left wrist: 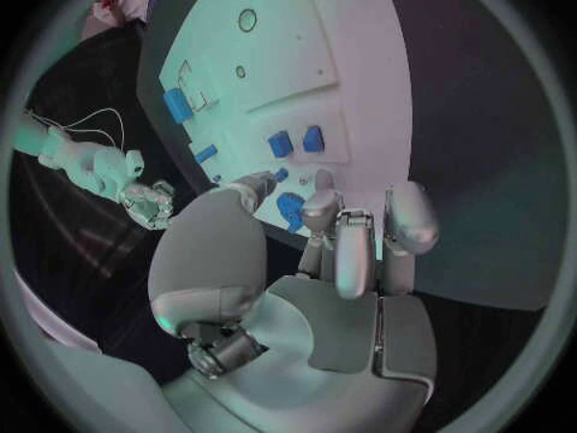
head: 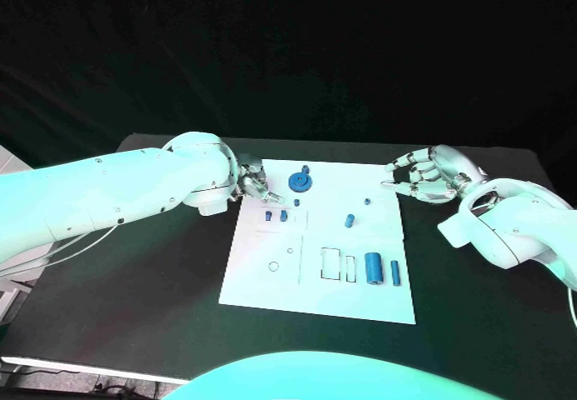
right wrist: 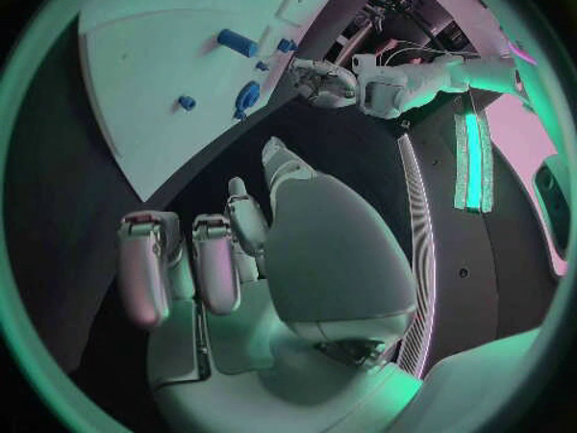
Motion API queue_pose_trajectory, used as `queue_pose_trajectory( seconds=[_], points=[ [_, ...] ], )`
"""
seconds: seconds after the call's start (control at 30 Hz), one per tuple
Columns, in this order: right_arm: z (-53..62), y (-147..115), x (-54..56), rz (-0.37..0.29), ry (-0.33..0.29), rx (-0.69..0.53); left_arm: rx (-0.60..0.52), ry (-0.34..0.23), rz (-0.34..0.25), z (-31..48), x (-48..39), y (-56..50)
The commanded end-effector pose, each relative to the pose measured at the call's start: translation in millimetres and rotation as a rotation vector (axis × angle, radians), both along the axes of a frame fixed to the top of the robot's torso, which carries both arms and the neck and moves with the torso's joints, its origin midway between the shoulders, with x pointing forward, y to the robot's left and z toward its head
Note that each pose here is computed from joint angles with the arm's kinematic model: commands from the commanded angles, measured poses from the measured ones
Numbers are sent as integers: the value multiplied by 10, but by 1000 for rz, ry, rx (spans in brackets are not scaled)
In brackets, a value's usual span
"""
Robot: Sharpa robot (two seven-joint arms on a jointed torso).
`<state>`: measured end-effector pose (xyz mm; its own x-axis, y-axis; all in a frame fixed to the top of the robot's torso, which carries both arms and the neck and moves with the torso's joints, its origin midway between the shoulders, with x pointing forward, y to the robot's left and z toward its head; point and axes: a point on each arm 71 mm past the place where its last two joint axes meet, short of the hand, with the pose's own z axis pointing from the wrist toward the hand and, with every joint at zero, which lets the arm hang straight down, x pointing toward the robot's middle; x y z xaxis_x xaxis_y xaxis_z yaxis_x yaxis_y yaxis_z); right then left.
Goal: Assemble the parts on the task board
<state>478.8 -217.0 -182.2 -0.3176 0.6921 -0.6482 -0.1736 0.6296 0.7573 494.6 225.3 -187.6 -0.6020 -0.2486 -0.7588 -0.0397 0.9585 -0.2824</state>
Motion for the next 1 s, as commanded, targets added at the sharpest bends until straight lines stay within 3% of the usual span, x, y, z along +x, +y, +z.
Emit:
queue_pose_trajectory(
  seconds=[0.03, 0.17, 0.27, 0.53, 0.73, 1.0],
  points=[
    [-2, 7, -5, 11, -5, 0, -113, -57, 43, 71, 16, -2],
    [-4, 1, -6, 9, -6, 1, -245, -109, 53, 127, 46, -1],
    [-4, -4, -6, 8, -6, 0, -309, -180, 19, 155, 64, -40],
    [-3, -20, -4, 4, -9, 0, -353, -472, -245, 129, -1, -266],
    [-5, -25, -4, 4, -9, 0, -261, -526, -356, 14, -25, -374],
    [-15, -15, -5, 7, -7, -1, -147, -499, -420, -105, -12, -496]
  ],
)
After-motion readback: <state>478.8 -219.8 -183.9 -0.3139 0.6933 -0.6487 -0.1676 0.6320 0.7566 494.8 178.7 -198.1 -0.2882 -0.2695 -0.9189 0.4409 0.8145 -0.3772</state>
